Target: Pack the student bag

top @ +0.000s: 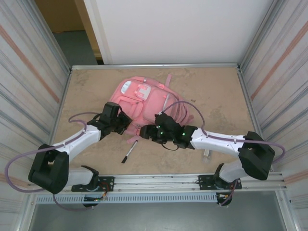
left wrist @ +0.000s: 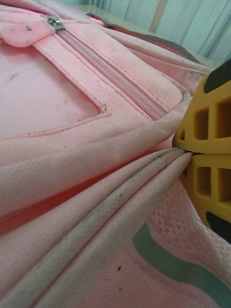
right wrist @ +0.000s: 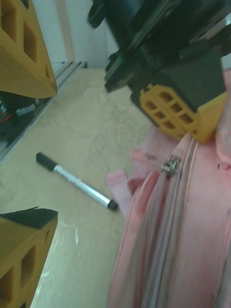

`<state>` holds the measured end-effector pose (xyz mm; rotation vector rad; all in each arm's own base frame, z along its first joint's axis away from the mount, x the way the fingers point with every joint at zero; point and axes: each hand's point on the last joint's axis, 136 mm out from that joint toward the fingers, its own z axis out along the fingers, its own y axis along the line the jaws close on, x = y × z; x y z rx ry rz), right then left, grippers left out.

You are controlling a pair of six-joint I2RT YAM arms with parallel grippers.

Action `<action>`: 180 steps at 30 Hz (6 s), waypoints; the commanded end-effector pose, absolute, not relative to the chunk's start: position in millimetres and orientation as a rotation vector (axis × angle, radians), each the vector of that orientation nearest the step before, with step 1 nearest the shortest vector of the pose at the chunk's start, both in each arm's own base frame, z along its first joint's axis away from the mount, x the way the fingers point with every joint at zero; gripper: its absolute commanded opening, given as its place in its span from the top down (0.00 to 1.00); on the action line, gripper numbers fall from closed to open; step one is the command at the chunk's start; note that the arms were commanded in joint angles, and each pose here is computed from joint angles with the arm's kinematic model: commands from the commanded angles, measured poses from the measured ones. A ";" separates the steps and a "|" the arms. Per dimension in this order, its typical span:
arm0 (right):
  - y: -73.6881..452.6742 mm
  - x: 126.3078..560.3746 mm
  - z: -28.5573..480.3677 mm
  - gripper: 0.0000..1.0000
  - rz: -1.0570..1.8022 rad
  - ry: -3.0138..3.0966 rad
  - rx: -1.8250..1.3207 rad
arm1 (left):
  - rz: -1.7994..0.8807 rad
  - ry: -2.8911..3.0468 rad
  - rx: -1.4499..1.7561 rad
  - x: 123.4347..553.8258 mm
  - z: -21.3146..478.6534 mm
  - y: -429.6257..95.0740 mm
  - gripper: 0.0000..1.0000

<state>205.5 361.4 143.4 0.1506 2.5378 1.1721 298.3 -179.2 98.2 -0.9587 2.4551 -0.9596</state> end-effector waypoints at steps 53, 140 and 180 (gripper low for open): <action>379.7 248.9 104.9 0.60 0.967 2.476 0.342 | -1.154 2.521 -0.968 285.3 98.5 -211.0 1.00; 362.1 261.9 98.8 0.64 -0.288 1.280 -1.481 | -1.364 2.512 -1.093 266.3 108.7 -232.7 1.00; 286.6 225.0 101.5 1.00 0.729 2.582 0.273 | -1.258 2.434 -1.249 269.5 83.9 -214.7 1.00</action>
